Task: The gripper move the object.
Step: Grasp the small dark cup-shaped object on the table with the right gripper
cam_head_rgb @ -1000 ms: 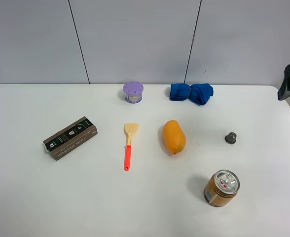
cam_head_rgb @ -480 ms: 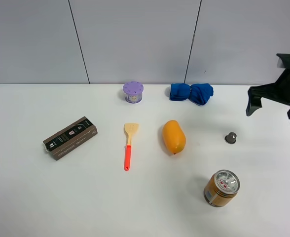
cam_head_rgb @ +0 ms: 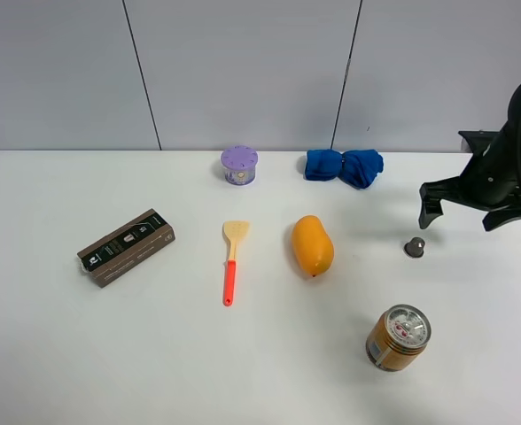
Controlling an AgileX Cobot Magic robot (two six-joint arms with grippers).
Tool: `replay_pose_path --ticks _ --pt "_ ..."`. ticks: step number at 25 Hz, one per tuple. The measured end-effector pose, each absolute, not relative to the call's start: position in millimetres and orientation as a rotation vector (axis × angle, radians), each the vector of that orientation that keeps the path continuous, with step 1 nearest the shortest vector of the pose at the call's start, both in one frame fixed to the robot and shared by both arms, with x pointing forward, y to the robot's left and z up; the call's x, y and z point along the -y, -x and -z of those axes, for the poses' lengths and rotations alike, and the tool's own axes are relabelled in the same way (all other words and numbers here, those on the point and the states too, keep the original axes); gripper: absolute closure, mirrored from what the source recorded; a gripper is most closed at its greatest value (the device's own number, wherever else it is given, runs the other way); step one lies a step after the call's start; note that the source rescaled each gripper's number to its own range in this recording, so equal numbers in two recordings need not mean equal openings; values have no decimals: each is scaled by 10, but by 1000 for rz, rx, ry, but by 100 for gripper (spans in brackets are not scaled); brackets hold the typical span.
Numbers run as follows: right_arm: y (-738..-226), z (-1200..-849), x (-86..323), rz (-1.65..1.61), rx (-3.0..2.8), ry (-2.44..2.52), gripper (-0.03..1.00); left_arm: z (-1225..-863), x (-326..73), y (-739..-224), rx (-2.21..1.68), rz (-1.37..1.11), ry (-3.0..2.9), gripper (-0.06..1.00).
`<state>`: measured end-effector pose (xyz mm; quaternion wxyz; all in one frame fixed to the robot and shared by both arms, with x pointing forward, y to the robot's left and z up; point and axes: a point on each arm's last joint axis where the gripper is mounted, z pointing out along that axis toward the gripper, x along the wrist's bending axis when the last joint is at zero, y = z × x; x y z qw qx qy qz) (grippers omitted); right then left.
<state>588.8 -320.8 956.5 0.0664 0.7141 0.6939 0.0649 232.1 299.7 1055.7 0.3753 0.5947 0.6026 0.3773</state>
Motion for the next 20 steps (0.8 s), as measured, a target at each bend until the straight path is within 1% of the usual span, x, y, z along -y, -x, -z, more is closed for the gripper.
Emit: replay_pose_path --ticks 6,13,16,20 --pt "-5948 -9443 3140 -250 -2145 -2131 -3 -10557 -2996 -2321 -1542 -964 -1522 -6" --pt "-6019 -9348 2861 -286 -2225 -2008 -3 -10557 -2996 -2321 -1542 -964 -1522 -6" --pt "-6025 -9324 2776 -270 -2255 -1957 -3 -10557 -2996 -2321 -1542 -964 -1522 -6" --pt "-6029 -9225 2773 -223 -2260 -1977 -3 -10557 -2996 -2321 -1542 -964 -1522 -6"
